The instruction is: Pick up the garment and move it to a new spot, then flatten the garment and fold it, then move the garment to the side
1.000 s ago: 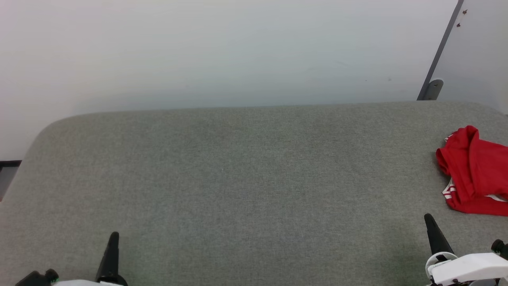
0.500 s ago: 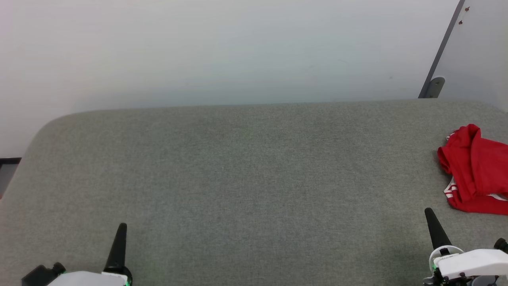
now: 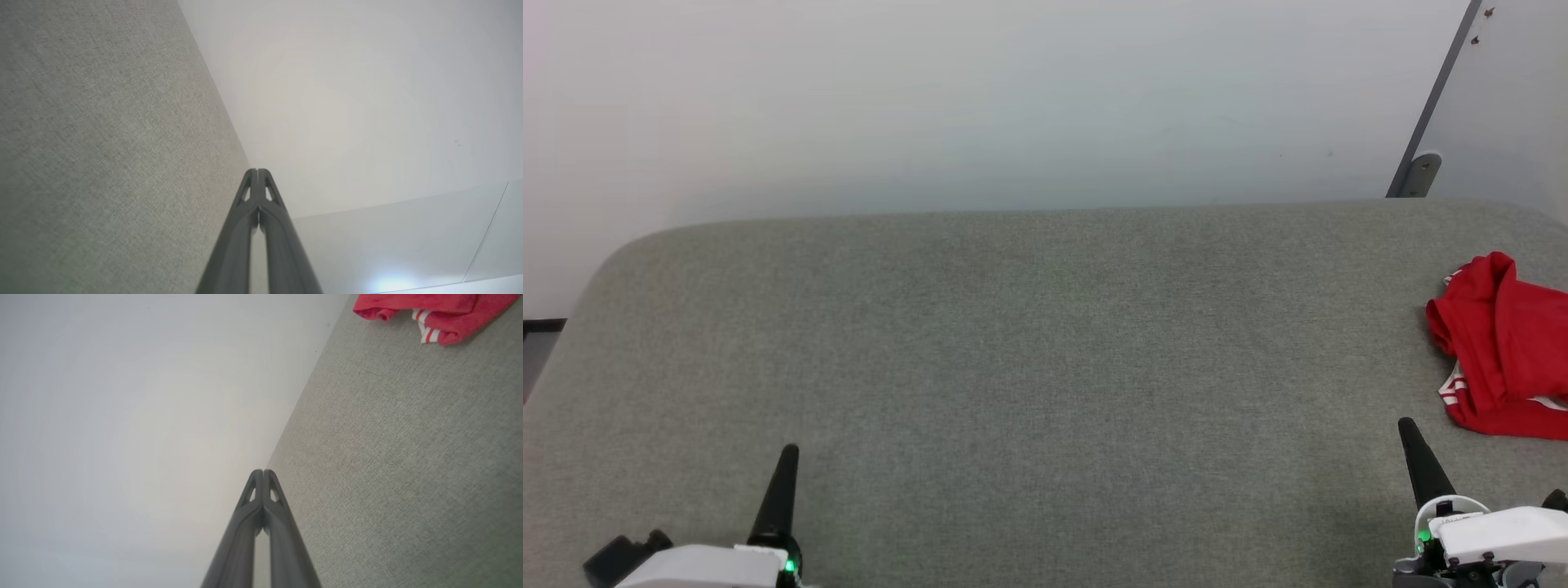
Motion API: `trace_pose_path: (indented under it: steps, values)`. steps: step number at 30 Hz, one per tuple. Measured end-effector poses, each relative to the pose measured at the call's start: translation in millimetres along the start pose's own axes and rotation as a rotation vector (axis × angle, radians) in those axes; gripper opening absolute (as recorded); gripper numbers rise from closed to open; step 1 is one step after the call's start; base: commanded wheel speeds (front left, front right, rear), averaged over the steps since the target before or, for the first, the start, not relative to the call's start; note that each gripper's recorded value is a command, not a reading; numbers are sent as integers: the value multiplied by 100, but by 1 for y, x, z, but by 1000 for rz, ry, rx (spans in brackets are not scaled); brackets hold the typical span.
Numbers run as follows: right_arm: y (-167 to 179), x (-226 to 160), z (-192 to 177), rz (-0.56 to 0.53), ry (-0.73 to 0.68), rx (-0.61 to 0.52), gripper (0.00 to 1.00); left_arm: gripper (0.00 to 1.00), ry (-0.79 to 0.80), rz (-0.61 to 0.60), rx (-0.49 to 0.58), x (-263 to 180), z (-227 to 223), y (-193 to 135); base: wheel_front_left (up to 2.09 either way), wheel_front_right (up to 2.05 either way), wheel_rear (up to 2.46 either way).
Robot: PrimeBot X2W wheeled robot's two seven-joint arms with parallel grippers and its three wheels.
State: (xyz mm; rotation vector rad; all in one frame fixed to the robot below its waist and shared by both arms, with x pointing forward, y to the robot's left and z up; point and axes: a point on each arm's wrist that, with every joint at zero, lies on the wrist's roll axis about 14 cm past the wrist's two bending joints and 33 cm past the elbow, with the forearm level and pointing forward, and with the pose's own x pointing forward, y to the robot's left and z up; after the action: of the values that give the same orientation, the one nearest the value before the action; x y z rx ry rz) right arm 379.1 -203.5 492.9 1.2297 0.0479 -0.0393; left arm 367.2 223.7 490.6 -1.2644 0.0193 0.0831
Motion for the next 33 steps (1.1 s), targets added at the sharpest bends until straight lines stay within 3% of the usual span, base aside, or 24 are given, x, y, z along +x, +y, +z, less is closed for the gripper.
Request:
trace_pose_path:
  steps: [33]
  values:
    - [9, 5, 0, 34, -2, 271, 0, 0, 34, -45, -244, 15, -15, -17, 0, 0, 0]
